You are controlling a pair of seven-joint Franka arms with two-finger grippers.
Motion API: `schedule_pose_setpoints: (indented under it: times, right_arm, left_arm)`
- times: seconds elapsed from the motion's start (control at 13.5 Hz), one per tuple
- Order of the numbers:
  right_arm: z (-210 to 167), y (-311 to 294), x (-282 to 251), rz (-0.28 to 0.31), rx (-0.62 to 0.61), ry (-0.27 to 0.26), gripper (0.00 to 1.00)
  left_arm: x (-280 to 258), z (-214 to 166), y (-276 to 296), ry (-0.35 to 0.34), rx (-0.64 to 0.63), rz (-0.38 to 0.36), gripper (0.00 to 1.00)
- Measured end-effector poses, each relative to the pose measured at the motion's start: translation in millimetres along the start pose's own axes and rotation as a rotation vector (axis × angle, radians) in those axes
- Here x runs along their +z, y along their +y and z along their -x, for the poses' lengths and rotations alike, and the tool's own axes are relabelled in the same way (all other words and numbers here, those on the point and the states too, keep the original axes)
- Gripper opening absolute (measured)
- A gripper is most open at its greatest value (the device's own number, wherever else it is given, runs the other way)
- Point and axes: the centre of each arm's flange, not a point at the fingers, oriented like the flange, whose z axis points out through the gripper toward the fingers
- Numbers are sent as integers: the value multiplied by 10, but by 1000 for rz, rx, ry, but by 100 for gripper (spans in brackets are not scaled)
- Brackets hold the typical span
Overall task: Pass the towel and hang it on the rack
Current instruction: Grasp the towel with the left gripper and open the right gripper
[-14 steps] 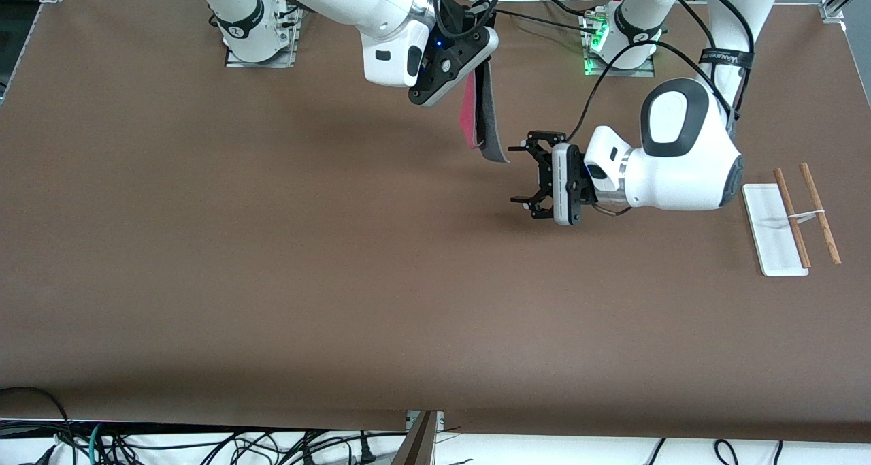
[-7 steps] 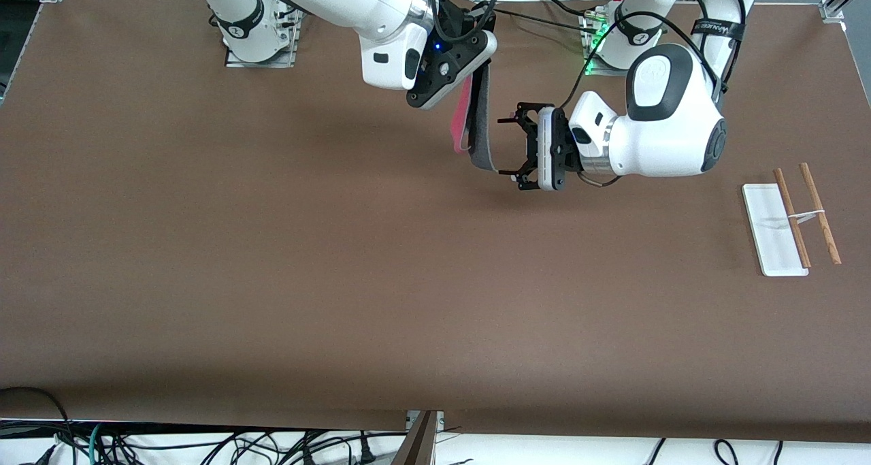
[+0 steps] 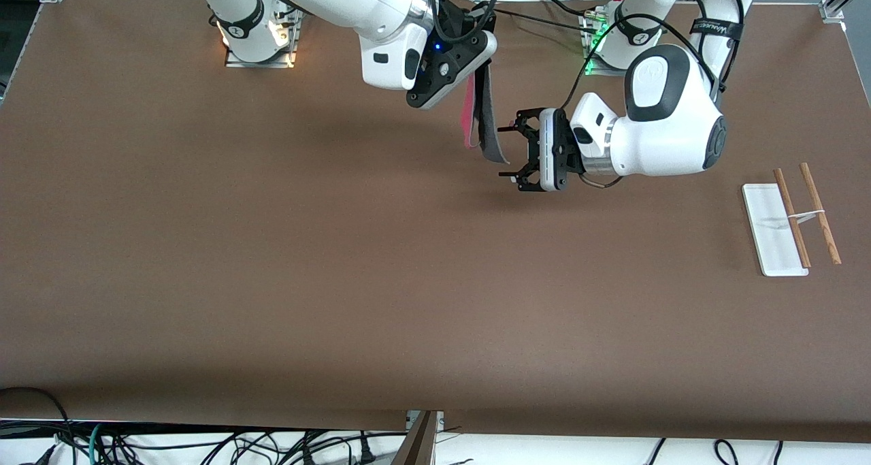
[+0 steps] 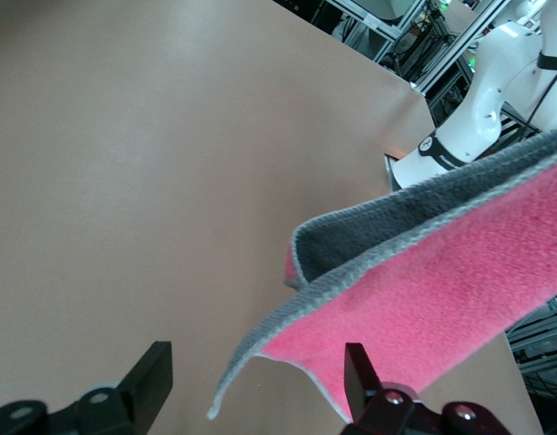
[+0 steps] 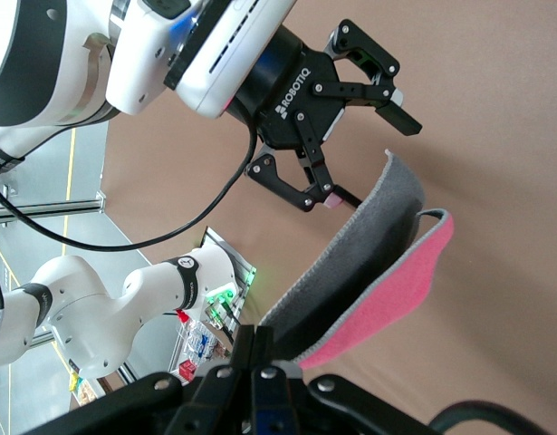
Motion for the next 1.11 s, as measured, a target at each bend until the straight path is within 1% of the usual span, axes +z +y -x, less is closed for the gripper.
schedule_pose_setpoints:
  times: [0.15, 0.22, 0.3, 0.52, 0.59, 0.67, 0.74, 1.03, 1.11]
  right_arm:
    - [-1, 0, 0, 0, 0, 0, 1]
    - [-1, 0, 0, 0, 1, 0, 1]
    - [-1, 1, 0, 0, 1, 1, 1]
    - [-14, -4, -10, -5, 33, 12, 1]
    - [-18, -4, -11, -6, 42, 15, 1]
    - [-21, -1, -7, -6, 47, 15, 1]
    - [-25, 2, -3, -6, 49, 15, 1]
    - [-33, 11, 6, -6, 52, 15, 1]
    - [-37, 18, 3, -6, 53, 16, 8]
  left_arm:
    - [32, -2, -2, -1, 6, -5, 83]
    - [58, 0, -2, -3, 17, -4, 76]
    - [80, 7, -4, -4, 21, -1, 63]
    - [107, 28, -19, -6, 29, 0, 30]
    - [109, 30, -22, -6, 30, 0, 20]
    - [109, 30, -24, -6, 30, -1, 9]
    - [108, 30, -25, -6, 30, -2, 2]
    - [106, 30, -27, -5, 30, -4, 2]
    - [105, 30, -28, -5, 30, -4, 2]
